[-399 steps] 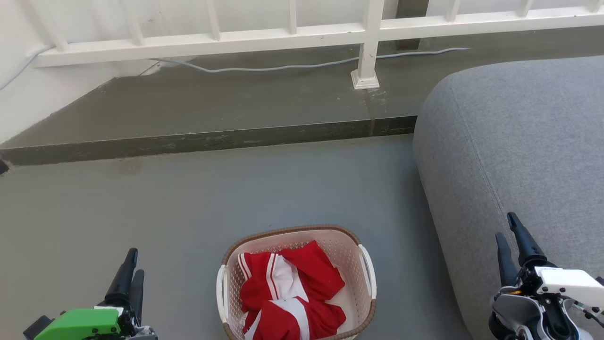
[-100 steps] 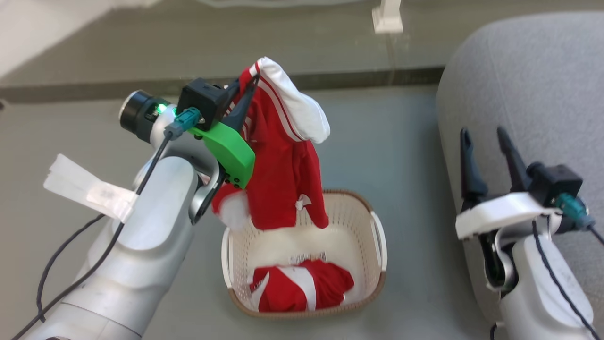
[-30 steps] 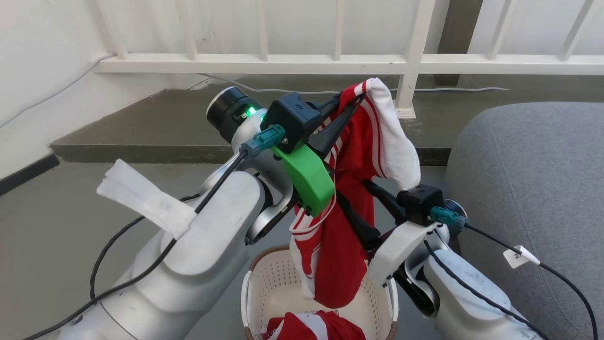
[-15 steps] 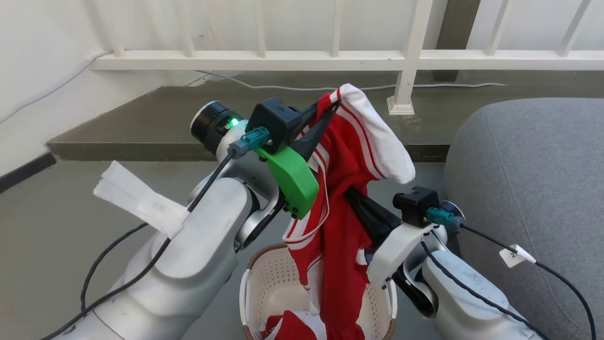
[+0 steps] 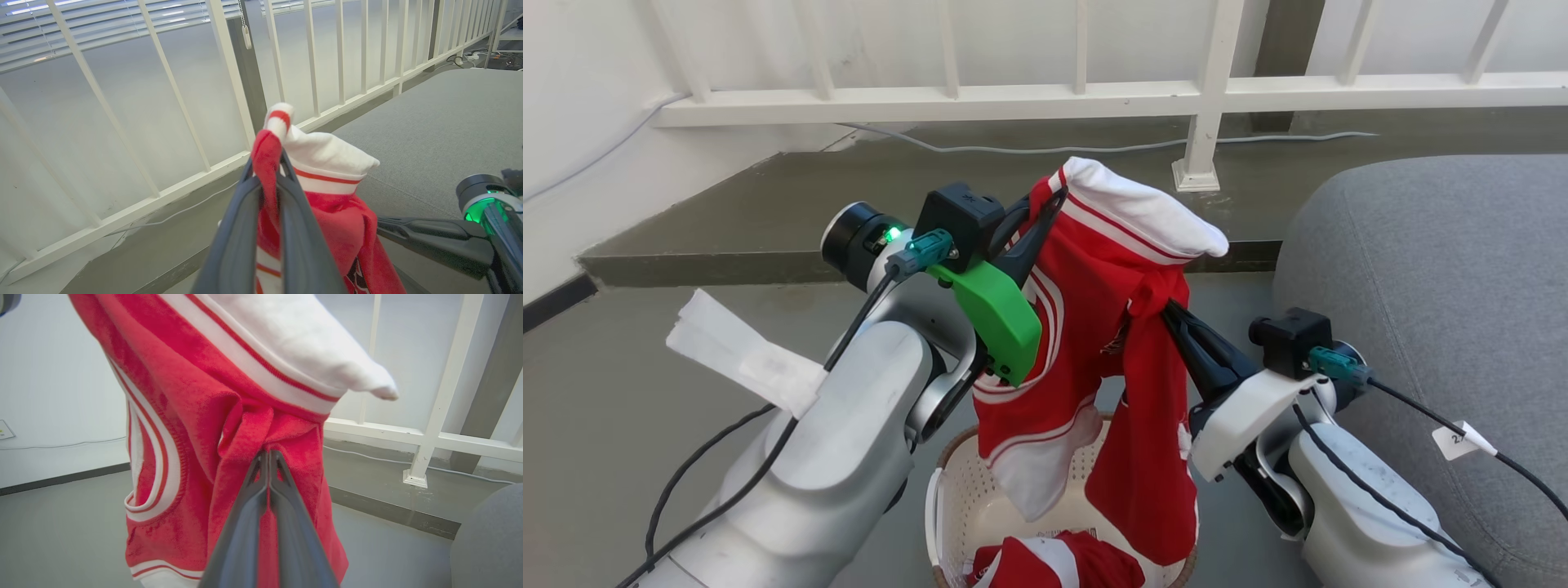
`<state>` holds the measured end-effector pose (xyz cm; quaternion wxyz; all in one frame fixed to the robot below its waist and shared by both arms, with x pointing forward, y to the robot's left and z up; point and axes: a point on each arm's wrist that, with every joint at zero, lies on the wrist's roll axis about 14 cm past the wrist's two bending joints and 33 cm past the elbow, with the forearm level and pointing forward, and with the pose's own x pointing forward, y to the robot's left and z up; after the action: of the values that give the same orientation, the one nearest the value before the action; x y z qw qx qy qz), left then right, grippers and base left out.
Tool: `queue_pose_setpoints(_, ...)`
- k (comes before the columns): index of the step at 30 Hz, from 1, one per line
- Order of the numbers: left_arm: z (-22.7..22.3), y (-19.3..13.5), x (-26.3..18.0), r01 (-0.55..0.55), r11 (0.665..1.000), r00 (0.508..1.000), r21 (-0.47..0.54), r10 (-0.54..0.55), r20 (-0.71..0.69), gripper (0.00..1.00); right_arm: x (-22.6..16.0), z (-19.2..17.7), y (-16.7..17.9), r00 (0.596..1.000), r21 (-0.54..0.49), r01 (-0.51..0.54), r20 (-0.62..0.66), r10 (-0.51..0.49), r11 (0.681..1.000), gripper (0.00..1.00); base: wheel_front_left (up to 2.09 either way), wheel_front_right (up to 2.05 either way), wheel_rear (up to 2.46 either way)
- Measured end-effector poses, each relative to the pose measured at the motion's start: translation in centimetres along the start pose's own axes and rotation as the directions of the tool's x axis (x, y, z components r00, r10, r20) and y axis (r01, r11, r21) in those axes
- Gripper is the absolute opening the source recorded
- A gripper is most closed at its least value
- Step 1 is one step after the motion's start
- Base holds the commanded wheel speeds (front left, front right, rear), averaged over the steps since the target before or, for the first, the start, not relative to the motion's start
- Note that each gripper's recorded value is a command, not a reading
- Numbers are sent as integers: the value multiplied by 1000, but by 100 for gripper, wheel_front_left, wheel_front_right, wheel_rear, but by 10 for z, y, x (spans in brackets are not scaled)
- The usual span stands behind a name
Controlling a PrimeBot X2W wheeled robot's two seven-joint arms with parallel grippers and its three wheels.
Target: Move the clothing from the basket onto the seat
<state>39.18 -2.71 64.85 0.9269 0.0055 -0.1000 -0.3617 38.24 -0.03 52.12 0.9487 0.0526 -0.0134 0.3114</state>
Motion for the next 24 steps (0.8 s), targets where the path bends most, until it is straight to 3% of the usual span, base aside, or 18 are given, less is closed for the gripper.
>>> queue_pose_setpoints(7,-4,1,1,-5,1000,1000,-13,5,-5,0,-3,5,-8,1000,4,25,18,-25,1000,0,0,0,0)
queue_pose_setpoints(9,-7,4,-1,-24,999,1000,-47,24,-7,62,-3,9,-11,999,4,35,30,-35,999,0,0,0,0)
queue_pose_setpoints(10,-9,6,-2,-30,998,999,-59,29,-12,100,-3,12,-14,998,6,43,38,-43,999,0,0,0,0)
queue_pose_setpoints(24,-33,9,-13,-71,989,997,-128,66,-41,100,-14,40,-53,982,-11,145,121,-143,989,0,0,0,0)
